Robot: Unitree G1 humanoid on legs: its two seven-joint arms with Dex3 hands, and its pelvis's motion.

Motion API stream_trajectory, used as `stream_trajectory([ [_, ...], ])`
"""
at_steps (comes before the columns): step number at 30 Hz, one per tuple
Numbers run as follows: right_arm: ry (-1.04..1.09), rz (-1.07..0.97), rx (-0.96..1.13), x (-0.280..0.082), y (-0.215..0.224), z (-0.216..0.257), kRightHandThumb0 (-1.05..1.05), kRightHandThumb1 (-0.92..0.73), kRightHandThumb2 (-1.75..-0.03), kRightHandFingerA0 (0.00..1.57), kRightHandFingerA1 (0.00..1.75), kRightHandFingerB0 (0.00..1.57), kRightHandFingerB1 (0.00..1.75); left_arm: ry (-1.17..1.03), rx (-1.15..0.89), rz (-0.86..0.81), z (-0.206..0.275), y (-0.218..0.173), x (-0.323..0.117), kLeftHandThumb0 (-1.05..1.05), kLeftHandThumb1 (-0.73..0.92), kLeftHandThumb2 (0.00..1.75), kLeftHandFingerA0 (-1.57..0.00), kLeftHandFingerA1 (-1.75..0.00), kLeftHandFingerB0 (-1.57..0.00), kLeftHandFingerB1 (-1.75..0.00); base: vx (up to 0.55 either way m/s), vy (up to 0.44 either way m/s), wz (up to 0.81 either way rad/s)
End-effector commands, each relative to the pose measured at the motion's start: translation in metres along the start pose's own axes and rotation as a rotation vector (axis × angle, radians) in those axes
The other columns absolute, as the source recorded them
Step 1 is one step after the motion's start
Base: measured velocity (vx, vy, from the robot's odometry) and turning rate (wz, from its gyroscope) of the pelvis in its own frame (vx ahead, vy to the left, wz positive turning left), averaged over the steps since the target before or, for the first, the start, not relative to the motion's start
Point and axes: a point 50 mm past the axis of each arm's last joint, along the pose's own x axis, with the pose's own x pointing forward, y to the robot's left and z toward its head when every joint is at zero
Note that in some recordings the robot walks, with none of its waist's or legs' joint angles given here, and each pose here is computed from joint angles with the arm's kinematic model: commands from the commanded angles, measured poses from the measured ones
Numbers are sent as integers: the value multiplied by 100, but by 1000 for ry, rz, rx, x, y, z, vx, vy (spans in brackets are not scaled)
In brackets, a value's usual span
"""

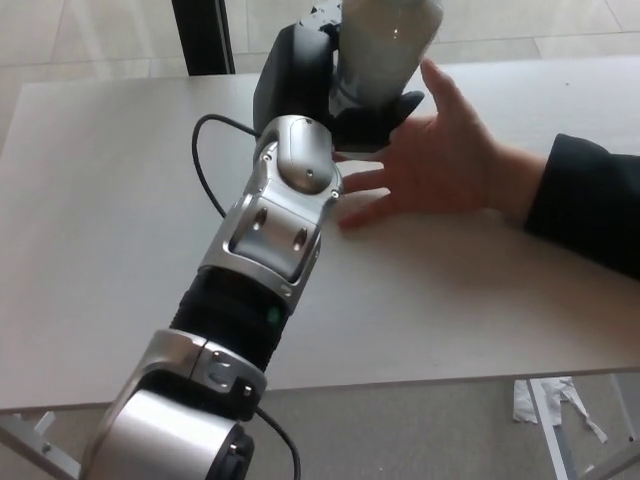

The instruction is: Pick up a bottle and hand it

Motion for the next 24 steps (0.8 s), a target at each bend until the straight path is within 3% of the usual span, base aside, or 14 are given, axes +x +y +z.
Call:
stream_trajectory([
  [1, -46, 22, 9, 4, 10, 7, -68, -47, -91, 103, 101, 26, 59, 41, -119, 0, 10, -26, -6, -17, 58, 95, -82, -175, -71, -144, 0, 0, 0],
  [3, -37, 27, -1, 3, 15, 7, -68, -62, -59, 94, 77, 31, 55, 78, -129, -2, 2, -31, -7, -17, 65, 82, -86, -171, -71, -107, 0, 0, 0],
  [4, -41, 33, -2, 2, 16, 8, -68, -62, -59, 102, 91, 31, 55, 99, -128, 4, -1, -32, -7, -15, 68, 81, -94, -163, -68, -87, 0, 0, 0],
  [6, -42, 39, 0, 3, 18, 8, -68, -47, -90, 107, 107, 29, 60, 111, -133, 14, -8, -33, -7, -12, 66, 87, -95, -165, -71, -105, 0, 0, 0],
  [7, -41, 45, -3, 3, 19, 8, -68, -62, -59, 100, 96, 33, 55, 120, -134, 20, -12, -32, -8, -10, 64, 95, -89, -164, -78, -122, 0, 0, 0],
  [10, -51, 65, -4, 5, 22, 10, -68, -63, -58, 102, 97, 32, 54, 140, -127, 43, -20, -31, -8, -9, 64, 93, -90, -168, -76, -130, 0, 0, 0],
  [11, -48, 59, 8, 5, 23, 10, -70, -46, -90, 96, 92, 32, 61, 146, -93, 63, -26, -33, -10, -18, 68, 86, -91, -164, -77, -135, 0, 0, 0],
  [12, -53, 63, 0, 5, 23, 10, -69, -61, -59, 93, 76, 34, 58, 152, -88, 71, -30, -34, -12, -19, 67, 87, -83, -157, -76, -125, 0, 0, 0],
  [13, -50, 67, -4, 6, 25, 9, -69, -60, -58, 92, 69, 34, 59, 171, -85, 82, -36, -34, -13, -21, 68, 78, -75, -141, -67, -89, 0, 0, 0],
  [15, -54, 61, -3, 5, 27, 11, -67, -61, -59, 86, 64, 35, 60, 183, -68, 94, -41, -36, -15, -17, 67, 78, -77, -161, -72, -93, 0, 0, 0],
  [16, -58, 64, -4, 5, 27, 12, -66, -62, -59, 99, 99, 34, 60, 185, -66, 92, -42, -38, -15, -17, 66, 72, -84, -162, -70, -80, 0, 0, 0],
  [21, -56, 75, -19, 5, 30, 14, -68, -61, -59, 94, 81, 33, 59, 186, -88, 67, -35, -47, -16, -21, 73, 67, -79, -169, -74, -92, 0, 0, 0],
  [22, -62, 74, -26, 6, 30, 15, -71, -47, -89, 94, 87, 33, 63, 159, -73, 65, -33, -48, -16, -18, 70, 69, -89, -168, -78, -103, 0, 0, 0],
  [24, -57, 70, -14, 7, 31, 18, -68, -61, -59, 103, 99, 35, 61, 151, -60, 67, -28, -51, -15, -29, 73, 66, -75, -122, -69, -64, 0, 0, 0],
])
